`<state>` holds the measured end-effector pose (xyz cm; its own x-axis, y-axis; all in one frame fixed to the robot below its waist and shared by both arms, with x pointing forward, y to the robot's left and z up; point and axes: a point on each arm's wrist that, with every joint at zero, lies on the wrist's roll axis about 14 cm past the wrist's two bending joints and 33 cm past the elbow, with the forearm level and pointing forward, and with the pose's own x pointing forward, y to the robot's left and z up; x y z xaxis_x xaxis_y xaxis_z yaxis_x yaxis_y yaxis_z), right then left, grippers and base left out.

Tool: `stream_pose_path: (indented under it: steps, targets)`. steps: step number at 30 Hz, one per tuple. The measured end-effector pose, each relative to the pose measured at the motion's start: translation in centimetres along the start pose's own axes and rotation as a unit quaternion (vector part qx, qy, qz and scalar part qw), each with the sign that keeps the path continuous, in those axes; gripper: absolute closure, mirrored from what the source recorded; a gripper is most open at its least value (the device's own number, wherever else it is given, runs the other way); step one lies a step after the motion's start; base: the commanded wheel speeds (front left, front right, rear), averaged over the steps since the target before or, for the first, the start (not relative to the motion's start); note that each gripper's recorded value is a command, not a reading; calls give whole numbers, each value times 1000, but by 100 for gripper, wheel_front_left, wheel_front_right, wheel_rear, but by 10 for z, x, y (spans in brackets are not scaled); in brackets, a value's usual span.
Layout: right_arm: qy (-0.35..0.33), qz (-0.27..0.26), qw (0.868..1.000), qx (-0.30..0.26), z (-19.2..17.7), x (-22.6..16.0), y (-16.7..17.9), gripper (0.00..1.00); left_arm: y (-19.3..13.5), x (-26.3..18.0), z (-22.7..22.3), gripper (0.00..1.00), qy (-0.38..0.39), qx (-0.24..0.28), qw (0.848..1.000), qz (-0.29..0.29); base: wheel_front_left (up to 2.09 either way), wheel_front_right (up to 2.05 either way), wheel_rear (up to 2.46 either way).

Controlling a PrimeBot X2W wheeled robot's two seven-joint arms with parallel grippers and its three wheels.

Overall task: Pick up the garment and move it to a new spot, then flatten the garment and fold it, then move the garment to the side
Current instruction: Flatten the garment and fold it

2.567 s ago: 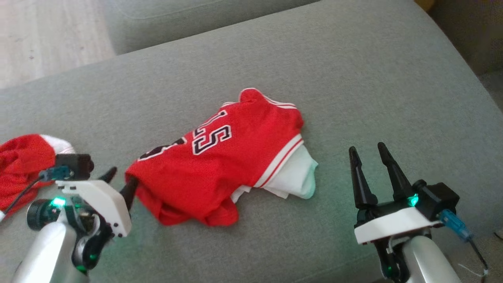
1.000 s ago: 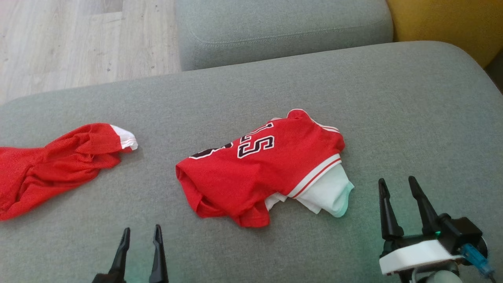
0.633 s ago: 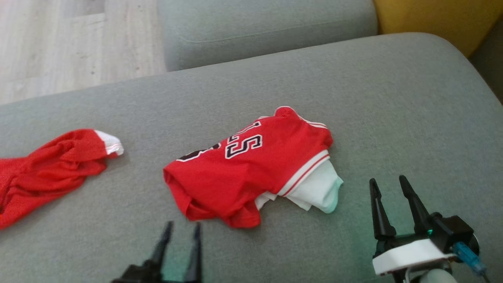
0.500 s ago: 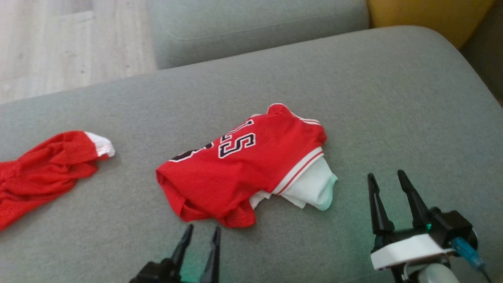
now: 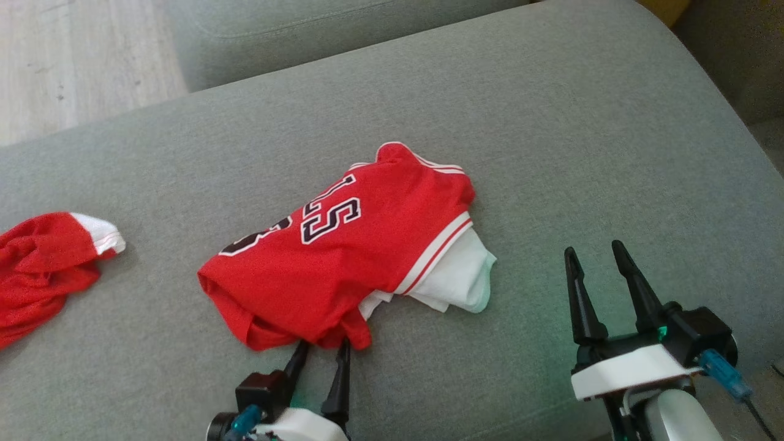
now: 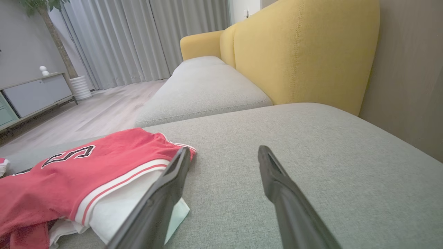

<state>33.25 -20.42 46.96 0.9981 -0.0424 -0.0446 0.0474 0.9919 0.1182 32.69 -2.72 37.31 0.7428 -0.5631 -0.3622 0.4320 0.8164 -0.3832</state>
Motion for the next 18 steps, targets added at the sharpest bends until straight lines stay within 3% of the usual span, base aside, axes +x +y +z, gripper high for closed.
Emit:
stream_pose_path:
  steps: [8,9,10,11,12,13,18]
  targets:
    - [0,-12,1000,-1,0,-5,-7,0,1,9,2,0,2,-8,1000,10,0,0,0]
    - [0,-13,1000,-1,0,-5,-7,0,1,9,2,15,3,-9,1000,10,0,0,0]
    - [0,-12,1000,-1,1,-5,-7,0,1,9,1,38,4,-15,1000,13,0,0,0]
    - [0,-12,1000,-1,0,-4,-7,0,2,9,1,68,5,-23,1000,15,0,0,0]
    - [0,-11,1000,-1,1,-4,-7,0,1,9,1,90,6,-28,999,15,0,0,0]
    - [0,-10,1000,-1,0,-4,-6,0,0,9,0,100,7,-30,999,13,0,0,0]
    - [0,-5,1000,0,0,-2,-3,0,-4,12,3,100,8,-25,1000,4,0,0,0]
